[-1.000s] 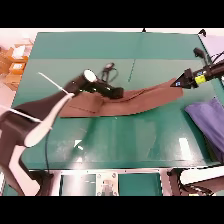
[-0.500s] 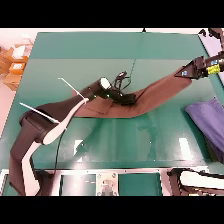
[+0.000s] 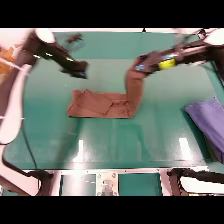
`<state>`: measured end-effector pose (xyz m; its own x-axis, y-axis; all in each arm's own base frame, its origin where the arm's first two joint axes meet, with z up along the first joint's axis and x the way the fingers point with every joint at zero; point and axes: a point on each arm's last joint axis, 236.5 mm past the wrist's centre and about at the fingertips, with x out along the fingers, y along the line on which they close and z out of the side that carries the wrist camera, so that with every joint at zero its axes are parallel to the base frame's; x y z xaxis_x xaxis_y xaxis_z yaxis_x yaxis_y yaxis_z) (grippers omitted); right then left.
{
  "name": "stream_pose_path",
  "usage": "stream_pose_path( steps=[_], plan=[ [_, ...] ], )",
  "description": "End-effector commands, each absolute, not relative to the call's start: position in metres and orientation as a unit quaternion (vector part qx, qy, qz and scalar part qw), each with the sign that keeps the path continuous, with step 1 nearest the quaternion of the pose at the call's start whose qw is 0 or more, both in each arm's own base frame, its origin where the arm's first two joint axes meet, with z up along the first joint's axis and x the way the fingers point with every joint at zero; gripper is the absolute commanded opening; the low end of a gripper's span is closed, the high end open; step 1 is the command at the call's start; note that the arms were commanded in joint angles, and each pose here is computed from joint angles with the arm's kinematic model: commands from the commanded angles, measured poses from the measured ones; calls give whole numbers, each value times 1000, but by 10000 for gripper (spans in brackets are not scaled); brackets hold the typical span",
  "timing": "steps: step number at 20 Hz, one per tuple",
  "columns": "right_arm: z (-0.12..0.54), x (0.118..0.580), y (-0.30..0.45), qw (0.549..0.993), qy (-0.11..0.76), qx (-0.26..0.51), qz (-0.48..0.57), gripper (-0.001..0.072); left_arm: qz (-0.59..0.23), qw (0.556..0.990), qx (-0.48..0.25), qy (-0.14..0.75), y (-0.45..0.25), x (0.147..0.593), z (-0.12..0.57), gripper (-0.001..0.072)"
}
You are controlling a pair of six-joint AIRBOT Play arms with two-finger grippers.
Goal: Fold the shirts.
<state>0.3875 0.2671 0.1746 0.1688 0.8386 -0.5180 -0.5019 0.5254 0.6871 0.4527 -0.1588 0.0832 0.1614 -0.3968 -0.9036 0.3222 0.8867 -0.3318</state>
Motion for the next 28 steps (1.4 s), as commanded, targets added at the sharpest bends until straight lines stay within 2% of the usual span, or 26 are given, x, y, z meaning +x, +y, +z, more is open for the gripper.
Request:
stream_pose_path(
  steps=[1, 3, 4, 5, 6, 8, 10, 12, 16, 17, 19, 20, 24, 27, 28],
  plan=[
    [142, 391, 398, 764, 407, 194, 462, 16, -65, 779, 18, 624, -26, 431, 118, 25],
    [92, 390, 465, 774, 399, 212, 444, 19, -52, 780, 1, 624, -9, 424, 127, 25],
    [63, 388, 491, 778, 399, 225, 429, 137, -47, 781, -2, 623, -3, 424, 128, 25],
    [33, 389, 515, 790, 393, 226, 413, 451, -46, 781, -3, 623, 0, 424, 127, 25],
    [12, 388, 532, 795, 391, 221, 408, 573, -45, 780, -2, 624, 1, 424, 126, 25],
    [6, 397, 539, 796, 386, 198, 422, 570, -52, 779, 3, 624, 0, 423, 126, 25],
    [29, 420, 502, 796, 392, 149, 438, 552, -55, 779, 7, 624, 0, 423, 126, 25],
    [50, 444, 425, 789, 441, 134, 407, 492, -56, 779, 8, 625, 0, 423, 126, 24],
    [60, 470, 261, 790, 516, 137, 302, 493, -61, 776, 13, 627, 0, 421, 125, 25],
    [50, 464, 228, 781, 538, 150, 278, 501, -61, 775, 13, 629, 0, 420, 125, 25],
    [14, 444, 179, 757, 583, 184, 231, 598, -61, 775, 13, 629, 0, 420, 125, 24],
    [-8, 433, 167, 739, 603, 211, 214, 603, -60, 775, 12, 629, 0, 420, 125, 25],
    [-74, 402, 195, 669, 635, 305, 237, 604, -59, 777, 8, 627, -1, 422, 125, 25],
    [-91, 392, 247, 626, 642, 340, 283, 604, -56, 777, 4, 627, -1, 422, 125, 25],
    [-93, 389, 265, 617, 643, 343, 297, 579, -56, 777, 4, 627, -1, 422, 125, 25]
  ],
)
